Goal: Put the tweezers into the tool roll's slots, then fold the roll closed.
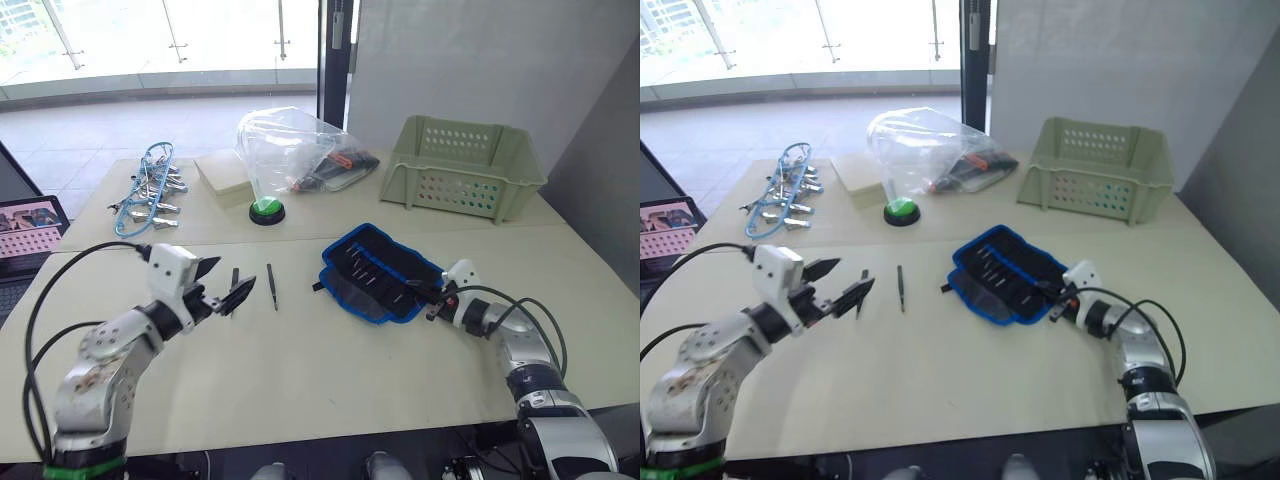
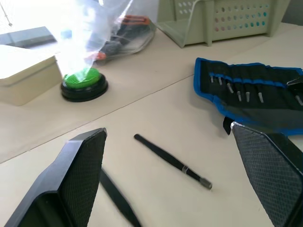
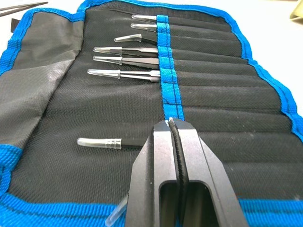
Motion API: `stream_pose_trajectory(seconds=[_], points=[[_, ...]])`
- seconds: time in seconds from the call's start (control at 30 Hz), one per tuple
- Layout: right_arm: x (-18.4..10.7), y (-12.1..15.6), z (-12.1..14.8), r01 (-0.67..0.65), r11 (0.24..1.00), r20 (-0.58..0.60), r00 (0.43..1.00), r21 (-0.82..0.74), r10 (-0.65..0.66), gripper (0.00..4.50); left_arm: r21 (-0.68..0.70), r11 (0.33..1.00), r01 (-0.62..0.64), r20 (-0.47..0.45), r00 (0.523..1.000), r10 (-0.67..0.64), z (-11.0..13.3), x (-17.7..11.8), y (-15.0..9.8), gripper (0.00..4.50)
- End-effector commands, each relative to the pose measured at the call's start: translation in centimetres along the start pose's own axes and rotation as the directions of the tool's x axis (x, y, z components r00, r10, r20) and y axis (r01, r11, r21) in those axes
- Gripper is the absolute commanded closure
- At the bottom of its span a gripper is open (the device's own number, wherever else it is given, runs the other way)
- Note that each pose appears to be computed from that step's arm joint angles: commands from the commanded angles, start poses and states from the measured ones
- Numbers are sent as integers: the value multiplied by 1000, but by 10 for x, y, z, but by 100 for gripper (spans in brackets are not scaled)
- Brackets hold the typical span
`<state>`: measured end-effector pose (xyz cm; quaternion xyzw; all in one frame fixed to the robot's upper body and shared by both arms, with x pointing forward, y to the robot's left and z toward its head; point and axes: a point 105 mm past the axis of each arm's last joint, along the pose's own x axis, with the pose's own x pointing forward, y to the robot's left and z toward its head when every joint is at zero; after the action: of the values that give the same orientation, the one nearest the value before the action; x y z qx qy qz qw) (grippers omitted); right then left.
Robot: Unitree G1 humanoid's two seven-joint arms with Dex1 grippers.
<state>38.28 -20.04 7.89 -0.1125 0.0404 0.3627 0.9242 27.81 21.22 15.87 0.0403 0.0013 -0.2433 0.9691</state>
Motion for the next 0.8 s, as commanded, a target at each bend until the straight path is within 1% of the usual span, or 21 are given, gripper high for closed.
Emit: stream_pose_trajectory(seconds=[0.03, 0.1, 0.17, 0.27, 0.47, 0.57, 0.67, 0.8], points=[[-5, 5, -22, -3, 999, -67, 998, 44, 6, 450, 4, 1000, -14, 18, 1000, 14, -8, -30, -9, 3], [-6, 5, -22, -5, 999, -67, 998, 45, 8, 450, -29, 989, -142, -12, 990, 142, -32, -56, -2, 3], [-7, 4, -22, -7, 999, -70, 998, 44, 10, 450, -42, 962, -270, -21, 963, 269, -46, -76, 7, 3], [-7, 3, -22, -10, 999, -74, 997, 44, 13, 450, -59, 929, -365, -33, 931, 363, -61, -94, 6, 3], [-9, 3, -23, -15, 999, -77, 997, 44, 19, 450, -82, 901, -426, -60, 904, 422, -78, -107, -4, 3], [-9, 3, -24, -15, 999, -76, 997, 45, 19, 450, -99, 891, -443, -53, 897, 440, -81, -104, -6, 3], [-9, 3, -24, -15, 999, -77, 997, 46, 18, 450, -95, 897, -432, -52, 902, 429, -82, -98, -9, 3], [-8, 2, -23, -11, 999, -76, 997, 47, 15, 450, -98, 899, -427, -42, 904, 425, -78, -92, -5, 3]])
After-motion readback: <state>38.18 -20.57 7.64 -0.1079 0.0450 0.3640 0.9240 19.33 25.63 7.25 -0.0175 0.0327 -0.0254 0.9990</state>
